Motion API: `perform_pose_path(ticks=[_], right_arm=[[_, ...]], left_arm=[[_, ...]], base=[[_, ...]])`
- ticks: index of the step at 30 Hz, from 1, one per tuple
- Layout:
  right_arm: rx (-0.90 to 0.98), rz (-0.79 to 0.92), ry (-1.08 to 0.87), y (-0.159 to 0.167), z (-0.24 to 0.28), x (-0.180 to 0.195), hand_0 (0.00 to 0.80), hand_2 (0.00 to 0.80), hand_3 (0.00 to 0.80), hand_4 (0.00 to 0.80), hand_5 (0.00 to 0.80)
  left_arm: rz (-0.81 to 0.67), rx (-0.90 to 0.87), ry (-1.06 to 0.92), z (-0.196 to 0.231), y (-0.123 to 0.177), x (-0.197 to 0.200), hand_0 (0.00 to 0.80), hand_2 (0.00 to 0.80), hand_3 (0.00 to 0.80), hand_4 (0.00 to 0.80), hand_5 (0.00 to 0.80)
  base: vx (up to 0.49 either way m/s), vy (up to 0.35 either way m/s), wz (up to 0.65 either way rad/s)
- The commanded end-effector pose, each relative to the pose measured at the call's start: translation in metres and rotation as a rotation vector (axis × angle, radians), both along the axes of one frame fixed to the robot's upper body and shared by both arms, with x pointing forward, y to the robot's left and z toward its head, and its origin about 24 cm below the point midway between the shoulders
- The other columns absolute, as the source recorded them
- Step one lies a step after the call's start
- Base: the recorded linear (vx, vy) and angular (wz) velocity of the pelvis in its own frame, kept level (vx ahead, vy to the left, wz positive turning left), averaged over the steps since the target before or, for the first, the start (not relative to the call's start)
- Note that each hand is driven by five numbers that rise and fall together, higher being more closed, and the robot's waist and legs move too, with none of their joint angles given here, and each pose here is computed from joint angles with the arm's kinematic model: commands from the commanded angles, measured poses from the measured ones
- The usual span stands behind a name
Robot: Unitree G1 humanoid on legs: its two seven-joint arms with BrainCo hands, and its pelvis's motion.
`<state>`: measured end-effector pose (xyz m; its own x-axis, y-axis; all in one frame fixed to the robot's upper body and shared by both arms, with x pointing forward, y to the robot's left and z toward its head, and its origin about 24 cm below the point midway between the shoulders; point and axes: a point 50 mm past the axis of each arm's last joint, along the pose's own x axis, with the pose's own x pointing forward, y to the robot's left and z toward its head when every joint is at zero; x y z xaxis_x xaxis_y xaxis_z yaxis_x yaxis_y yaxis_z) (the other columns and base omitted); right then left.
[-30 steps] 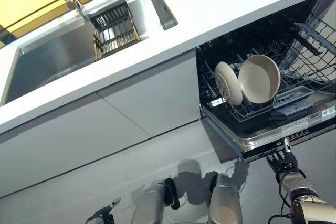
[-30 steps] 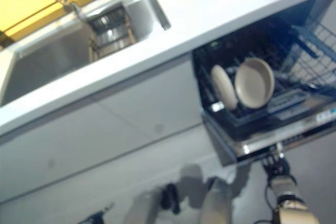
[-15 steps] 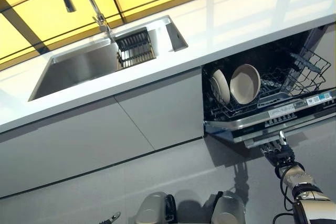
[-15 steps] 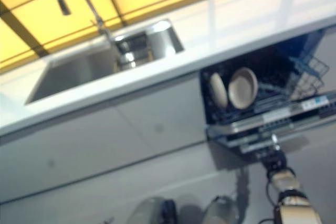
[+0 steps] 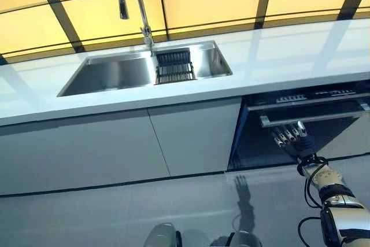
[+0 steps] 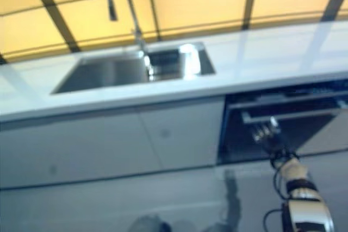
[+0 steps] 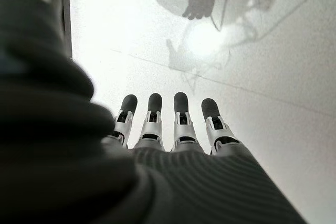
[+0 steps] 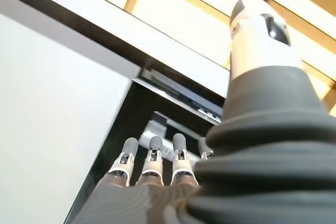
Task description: Take plates into dishwasher
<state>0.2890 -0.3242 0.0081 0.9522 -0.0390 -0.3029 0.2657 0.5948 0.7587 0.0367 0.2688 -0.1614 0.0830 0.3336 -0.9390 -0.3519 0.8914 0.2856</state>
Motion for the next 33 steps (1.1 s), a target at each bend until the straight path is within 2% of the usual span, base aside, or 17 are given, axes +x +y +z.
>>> perform_pose_path(ticks=[1,3,10,13,18,20,23,25,29,33], right_arm=[[-0.011,0.045,-0.092,0.011,0.024,0.026,0.0,0.0,0.0,0.0,0.0],[-0.023,0.055,-0.075,0.011,0.021,0.024,0.0,0.0,0.0,0.0,0.0],[-0.427,0.294,0.326,0.009,-0.037,-0.021,0.0,0.0,0.0,0.0,0.0],[-0.517,0.372,0.421,0.009,-0.058,-0.042,0.0,0.0,0.0,0.0,0.0],[-0.885,0.539,0.597,0.026,-0.095,-0.076,0.0,0.0,0.0,0.0,0.0],[-0.995,0.641,0.656,0.043,-0.113,-0.092,0.0,0.0,0.0,0.0,0.0],[-0.936,0.704,0.75,0.071,-0.137,-0.118,0.0,0.0,0.0,0.0,0.0],[-0.911,0.725,0.788,0.082,-0.146,-0.13,0.0,0.0,0.0,0.0,0.0],[-0.751,0.74,0.929,0.104,-0.166,-0.169,0.0,0.0,0.0,0.0,0.0],[-0.655,0.723,0.977,0.119,-0.173,-0.185,0.0,0.0,0.0,0.0,0.0]], left_arm=[[-0.034,0.078,-0.034,0.01,0.026,0.007,0.0,0.0,0.0,0.0,0.0],[-0.034,0.079,-0.043,0.01,0.027,0.008,0.0,0.0,0.0,0.0,0.0],[-0.023,0.083,-0.115,0.014,0.027,0.035,0.0,0.0,0.0,0.0,0.0],[-0.036,0.072,-0.126,0.015,0.025,0.043,0.0,0.0,0.0,0.0,0.0],[-0.136,0.081,-0.099,0.013,0.016,0.05,0.0,0.0,0.0,0.0,0.0],[-0.235,0.101,-0.065,0.012,0.013,0.052,0.0,0.0,0.0,0.0,0.0],[-0.457,0.125,0.02,0.01,0.008,0.051,0.0,0.0,0.0,0.0,0.0],[-0.513,0.106,0.053,0.007,0.002,0.047,0.0,0.0,0.0,0.0,0.0],[-0.483,-0.002,0.122,-0.003,-0.024,0.034,0.0,0.0,0.0,0.0,0.0],[-0.447,-0.063,0.127,-0.01,-0.044,0.023,0.0,0.0,0.0,0.0,0.0]], base=[[0.0,0.0,0.0],[-0.021,0.02,-0.01],[-0.029,0.046,-0.03],[0.003,0.023,0.03],[-0.016,0.03,0.02],[-0.044,0.035,0.13],[-0.016,0.035,0.18],[0.0,0.049,0.01],[0.026,0.063,0.02],[0.014,0.017,0.0]])
